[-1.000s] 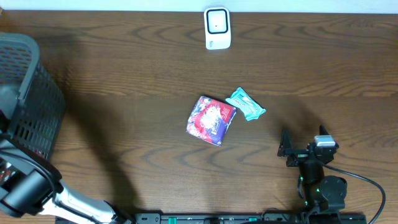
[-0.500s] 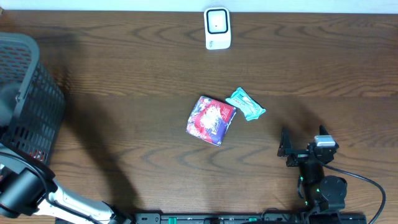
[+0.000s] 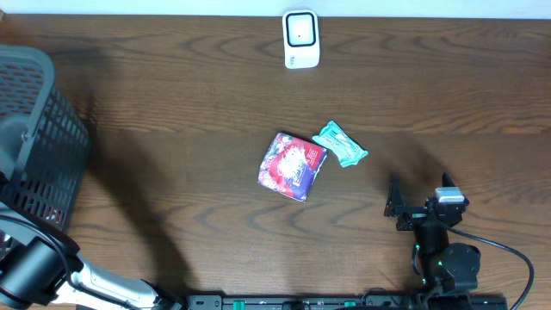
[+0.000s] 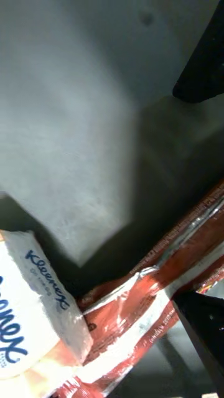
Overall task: Scan the item barcode
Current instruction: 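Reach the left gripper into the basket and grasp the red wrapper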
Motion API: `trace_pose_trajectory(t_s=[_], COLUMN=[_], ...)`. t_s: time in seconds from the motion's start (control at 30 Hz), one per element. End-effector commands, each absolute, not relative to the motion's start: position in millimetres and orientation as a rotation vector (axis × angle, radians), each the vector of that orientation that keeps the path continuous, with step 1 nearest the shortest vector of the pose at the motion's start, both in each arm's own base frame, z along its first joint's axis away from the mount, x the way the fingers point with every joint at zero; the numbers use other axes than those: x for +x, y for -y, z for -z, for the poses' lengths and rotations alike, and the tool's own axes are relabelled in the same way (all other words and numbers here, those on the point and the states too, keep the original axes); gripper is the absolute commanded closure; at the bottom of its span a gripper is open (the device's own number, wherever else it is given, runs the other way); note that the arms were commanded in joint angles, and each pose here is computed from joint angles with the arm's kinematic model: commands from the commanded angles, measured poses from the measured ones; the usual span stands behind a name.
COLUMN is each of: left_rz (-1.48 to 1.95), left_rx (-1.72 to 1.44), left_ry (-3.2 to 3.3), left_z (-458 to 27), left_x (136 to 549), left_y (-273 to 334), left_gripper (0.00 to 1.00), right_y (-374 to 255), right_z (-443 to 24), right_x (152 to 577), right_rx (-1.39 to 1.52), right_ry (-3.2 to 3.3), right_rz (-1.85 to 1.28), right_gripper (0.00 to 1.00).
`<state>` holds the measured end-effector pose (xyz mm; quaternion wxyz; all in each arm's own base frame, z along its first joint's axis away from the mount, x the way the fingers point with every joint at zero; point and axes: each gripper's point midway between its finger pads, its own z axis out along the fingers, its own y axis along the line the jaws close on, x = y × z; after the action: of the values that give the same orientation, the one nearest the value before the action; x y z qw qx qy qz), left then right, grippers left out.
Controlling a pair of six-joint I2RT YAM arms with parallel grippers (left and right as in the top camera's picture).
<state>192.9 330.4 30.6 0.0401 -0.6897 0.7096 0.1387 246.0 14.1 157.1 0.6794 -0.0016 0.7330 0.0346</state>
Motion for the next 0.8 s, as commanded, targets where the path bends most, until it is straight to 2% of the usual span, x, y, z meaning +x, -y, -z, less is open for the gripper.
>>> trace_pose_trajectory(t_s=[0.0, 0.2, 0.57, 0.77], left_rz=[-0.375, -0.370, -0.381, -0.382], left_rx=[-2.191, -2.209, -2.134, -2.150], left_ry=[-2.241, -2.266, -2.145, -2.148], left_z=[0.9, -3.5, -51.2, -41.9], left_x=[182.5, 178.6, 190.3, 187.1], left_y=[-310.7, -305.2, -320.1, -316.4], left_gripper=[0.02, 0.01, 0.01, 0.01], right_y=[-13.5, -13.5, -13.5, -13.5], right_z=[-156.5, -156.3, -156.3, -156.4], right_x=[245.8, 245.8, 245.8, 245.8], right_rx=[0.008, 0.008, 0.008, 0.008], right_ry=[-1.647, -1.647, -1.647, -1.647], right_rz=[-0.087, -0.087, -0.087, -0.087], right_gripper=[0.01, 0.01, 0.01, 0.01])
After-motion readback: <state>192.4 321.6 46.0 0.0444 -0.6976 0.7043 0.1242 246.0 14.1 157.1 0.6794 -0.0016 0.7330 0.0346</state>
